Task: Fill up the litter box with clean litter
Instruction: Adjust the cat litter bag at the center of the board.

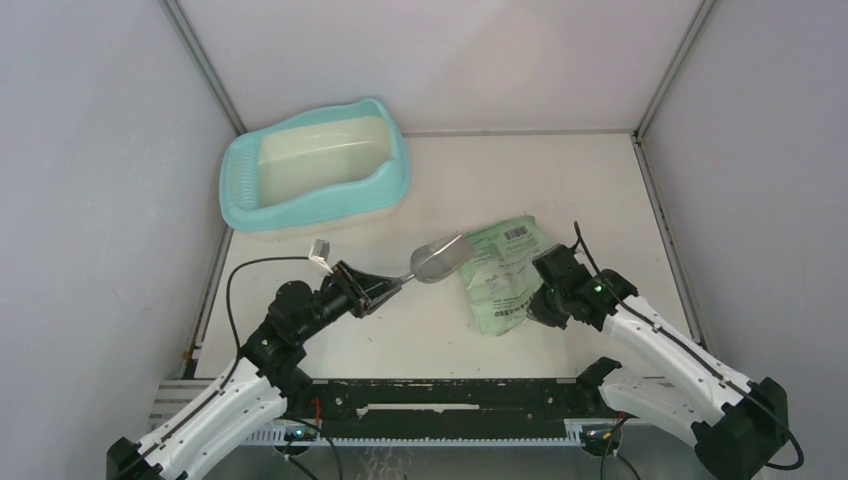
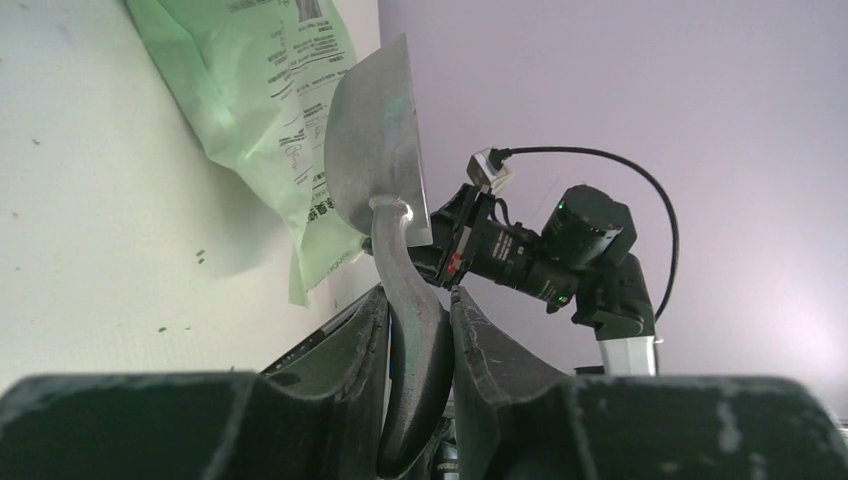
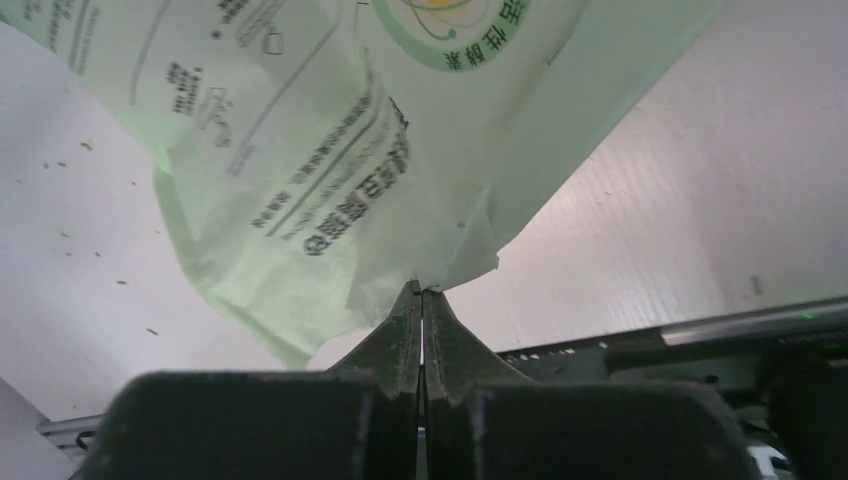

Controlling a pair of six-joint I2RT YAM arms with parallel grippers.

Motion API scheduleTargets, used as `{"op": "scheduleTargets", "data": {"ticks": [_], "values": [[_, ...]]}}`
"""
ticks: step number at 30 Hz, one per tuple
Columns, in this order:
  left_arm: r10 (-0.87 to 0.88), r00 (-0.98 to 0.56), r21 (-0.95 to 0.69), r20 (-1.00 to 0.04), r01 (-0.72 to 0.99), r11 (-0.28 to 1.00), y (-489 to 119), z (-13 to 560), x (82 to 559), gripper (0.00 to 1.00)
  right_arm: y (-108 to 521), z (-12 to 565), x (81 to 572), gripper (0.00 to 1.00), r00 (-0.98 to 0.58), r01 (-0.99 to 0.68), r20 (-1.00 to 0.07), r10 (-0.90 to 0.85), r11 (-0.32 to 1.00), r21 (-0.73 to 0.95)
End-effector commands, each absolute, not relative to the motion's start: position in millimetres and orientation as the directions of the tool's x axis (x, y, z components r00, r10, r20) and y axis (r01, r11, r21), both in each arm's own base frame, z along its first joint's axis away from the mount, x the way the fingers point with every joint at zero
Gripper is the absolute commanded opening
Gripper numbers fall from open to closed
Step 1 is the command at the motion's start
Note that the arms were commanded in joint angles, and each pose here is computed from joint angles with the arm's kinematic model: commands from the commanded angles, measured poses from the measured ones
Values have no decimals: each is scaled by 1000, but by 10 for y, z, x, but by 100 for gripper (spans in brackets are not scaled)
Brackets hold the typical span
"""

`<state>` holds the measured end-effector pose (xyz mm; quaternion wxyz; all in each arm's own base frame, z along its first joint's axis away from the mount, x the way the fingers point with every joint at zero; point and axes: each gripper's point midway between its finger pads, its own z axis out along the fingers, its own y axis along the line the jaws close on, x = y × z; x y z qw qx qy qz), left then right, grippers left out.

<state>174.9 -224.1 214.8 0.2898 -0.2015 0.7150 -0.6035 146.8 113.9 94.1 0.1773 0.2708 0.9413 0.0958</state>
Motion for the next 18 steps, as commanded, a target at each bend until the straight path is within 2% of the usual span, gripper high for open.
{"op": "scheduleTargets", "data": {"ticks": [1, 7, 10, 13, 18], "values": [[-643, -724, -968, -248, 171, 181, -2182, 2486, 1757, 17, 1495, 1053, 1884, 0, -748, 446, -303, 590, 786, 429], [-646, -698, -946, -310, 160, 282, -2040, 2448, 1804, 17, 2134, 1178, 2026, 0, -769, 385, -238, 594, 726, 570], [-636, -685, -927, -356, 170, 335, -1981, 2506, 1801, 17, 2338, 1445, 2145, 0, -762, 337, -244, 599, 690, 640], [-605, -687, -903, -402, 189, 385, -1954, 2573, 1760, 17, 2304, 1742, 2258, 0, -735, 298, -291, 613, 676, 673], [-537, -704, -861, -465, 219, 459, -1942, 2627, 1698, 17, 2146, 2148, 2433, 0, -706, 246, -309, 637, 630, 736]]}}
